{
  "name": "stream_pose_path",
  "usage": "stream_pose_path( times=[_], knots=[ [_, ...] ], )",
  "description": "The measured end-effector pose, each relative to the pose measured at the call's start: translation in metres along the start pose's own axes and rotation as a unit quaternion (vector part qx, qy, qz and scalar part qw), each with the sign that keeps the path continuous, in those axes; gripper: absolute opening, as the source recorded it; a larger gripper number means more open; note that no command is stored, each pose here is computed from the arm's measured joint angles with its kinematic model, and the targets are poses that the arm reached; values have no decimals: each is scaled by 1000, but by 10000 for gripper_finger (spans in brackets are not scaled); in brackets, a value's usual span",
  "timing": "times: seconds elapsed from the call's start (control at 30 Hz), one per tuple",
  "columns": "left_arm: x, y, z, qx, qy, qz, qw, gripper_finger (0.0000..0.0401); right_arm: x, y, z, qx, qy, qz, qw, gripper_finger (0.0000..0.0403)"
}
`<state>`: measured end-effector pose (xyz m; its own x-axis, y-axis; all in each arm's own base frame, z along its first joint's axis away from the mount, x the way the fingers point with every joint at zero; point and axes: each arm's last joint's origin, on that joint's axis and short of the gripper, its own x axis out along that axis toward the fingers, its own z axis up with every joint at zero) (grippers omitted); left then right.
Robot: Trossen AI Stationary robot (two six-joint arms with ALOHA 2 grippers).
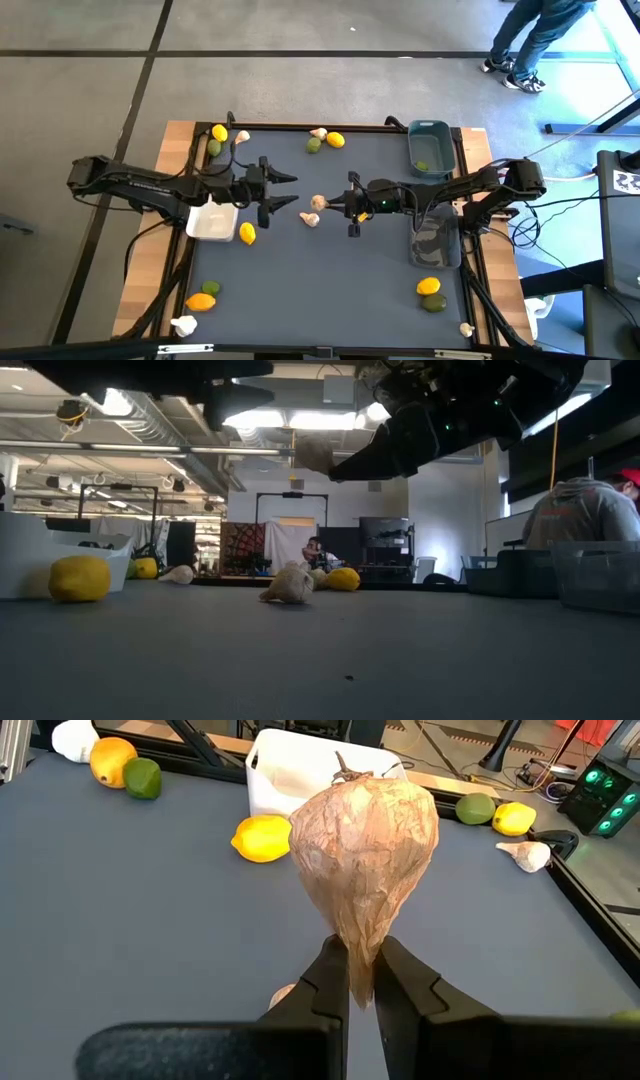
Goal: Sort produce into baskets
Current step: Put the garlic into the white bin
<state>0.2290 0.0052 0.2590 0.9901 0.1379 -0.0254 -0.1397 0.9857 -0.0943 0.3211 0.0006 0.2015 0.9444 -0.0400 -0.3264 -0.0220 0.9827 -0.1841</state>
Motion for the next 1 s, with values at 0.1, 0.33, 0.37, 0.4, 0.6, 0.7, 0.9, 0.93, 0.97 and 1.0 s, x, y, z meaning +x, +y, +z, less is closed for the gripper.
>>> stream_pose_path(
  times=[0.1,0.33,0.37,0.4,0.6,0.7,0.9,0.93,0.97,1.0],
  knots=[
    [7,-4,0,4,7,-6,1000,249,0,0,0,0,0,0,1000,28],
    [20,-9,1,16,16,-8,1000,249,0,0,0,11,0,0,1000,28],
    [21,-9,2,18,16,-8,1000,249,0,0,0,11,0,0,1000,28],
    [23,-10,2,21,17,-8,1000,249,0,0,0,11,0,0,1000,28],
    [28,-10,-1,31,22,-7,999,249,0,0,0,11,0,0,1000,28],
    [28,-10,-1,31,22,-6,999,249,0,0,0,11,0,0,1000,28],
    [28,-10,0,26,21,-6,999,249,0,0,0,26,-1,0,1000,28],
    [28,-10,-1,26,21,-6,999,249,0,0,0,27,-1,0,1000,28],
    [28,-10,-1,26,21,-6,999,249,0,0,0,28,-1,0,1000,28],
    [28,-10,0,26,21,-6,999,249,0,0,1,28,-3,0,1000,28]
  ],
)
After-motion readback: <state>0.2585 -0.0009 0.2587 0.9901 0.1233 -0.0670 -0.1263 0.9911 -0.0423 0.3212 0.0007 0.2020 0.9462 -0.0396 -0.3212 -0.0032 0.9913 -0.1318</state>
